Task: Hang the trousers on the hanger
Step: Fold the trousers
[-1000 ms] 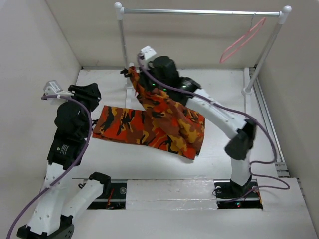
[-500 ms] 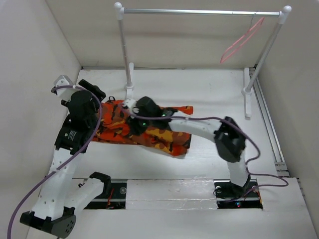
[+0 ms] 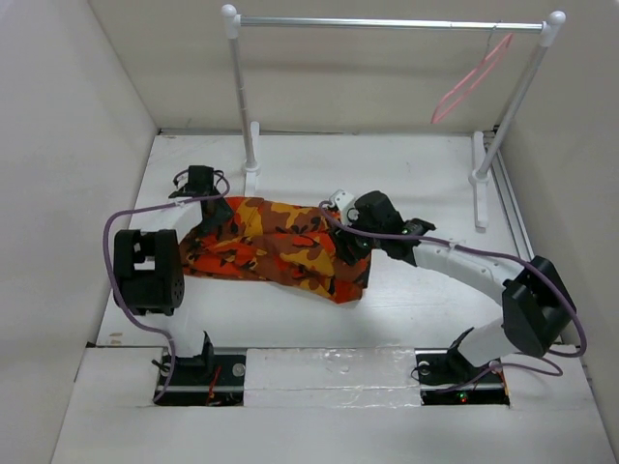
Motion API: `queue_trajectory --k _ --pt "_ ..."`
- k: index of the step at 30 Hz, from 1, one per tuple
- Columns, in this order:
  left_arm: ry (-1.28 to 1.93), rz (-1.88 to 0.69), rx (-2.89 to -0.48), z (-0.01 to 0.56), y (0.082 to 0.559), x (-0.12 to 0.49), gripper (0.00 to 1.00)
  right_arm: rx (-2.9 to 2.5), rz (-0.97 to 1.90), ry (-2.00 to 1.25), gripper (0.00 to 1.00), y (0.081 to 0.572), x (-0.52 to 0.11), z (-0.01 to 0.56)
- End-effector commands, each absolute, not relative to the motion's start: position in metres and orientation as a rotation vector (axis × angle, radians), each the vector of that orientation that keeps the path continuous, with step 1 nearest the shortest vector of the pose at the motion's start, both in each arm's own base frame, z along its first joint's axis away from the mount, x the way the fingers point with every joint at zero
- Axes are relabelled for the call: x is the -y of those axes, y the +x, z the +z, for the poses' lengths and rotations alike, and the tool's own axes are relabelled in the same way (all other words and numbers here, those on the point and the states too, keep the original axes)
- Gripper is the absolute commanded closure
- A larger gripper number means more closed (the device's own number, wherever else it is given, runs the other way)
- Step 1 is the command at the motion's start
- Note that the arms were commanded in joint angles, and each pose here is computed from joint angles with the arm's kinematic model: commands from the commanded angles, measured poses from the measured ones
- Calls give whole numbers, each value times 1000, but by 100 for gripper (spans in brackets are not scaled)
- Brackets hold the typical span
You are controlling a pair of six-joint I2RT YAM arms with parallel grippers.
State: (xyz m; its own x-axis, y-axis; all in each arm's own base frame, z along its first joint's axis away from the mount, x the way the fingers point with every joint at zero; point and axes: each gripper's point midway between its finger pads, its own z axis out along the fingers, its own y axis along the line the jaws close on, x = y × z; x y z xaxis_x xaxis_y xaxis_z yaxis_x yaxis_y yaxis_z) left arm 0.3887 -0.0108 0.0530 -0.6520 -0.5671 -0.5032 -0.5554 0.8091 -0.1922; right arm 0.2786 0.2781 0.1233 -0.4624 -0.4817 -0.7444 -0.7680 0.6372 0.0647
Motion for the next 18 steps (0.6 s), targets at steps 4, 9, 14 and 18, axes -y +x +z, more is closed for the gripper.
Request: queue_trajectory --k 4,9,14,18 --pt "-825 -78 -2421 72 356 13 37 -2079 448 -1185 35 260 -280 130" --pt "-851 -48 -2441 60 339 10 34 -2084 459 -1282 34 254 -299 111" --pt "-868 -20 -2489 42 330 9 35 -2108 419 -1349 36 262 -316 85" --pt "-884 46 -2447 43 331 -4 90 -2097 259 -1315 85 270 -315 96"
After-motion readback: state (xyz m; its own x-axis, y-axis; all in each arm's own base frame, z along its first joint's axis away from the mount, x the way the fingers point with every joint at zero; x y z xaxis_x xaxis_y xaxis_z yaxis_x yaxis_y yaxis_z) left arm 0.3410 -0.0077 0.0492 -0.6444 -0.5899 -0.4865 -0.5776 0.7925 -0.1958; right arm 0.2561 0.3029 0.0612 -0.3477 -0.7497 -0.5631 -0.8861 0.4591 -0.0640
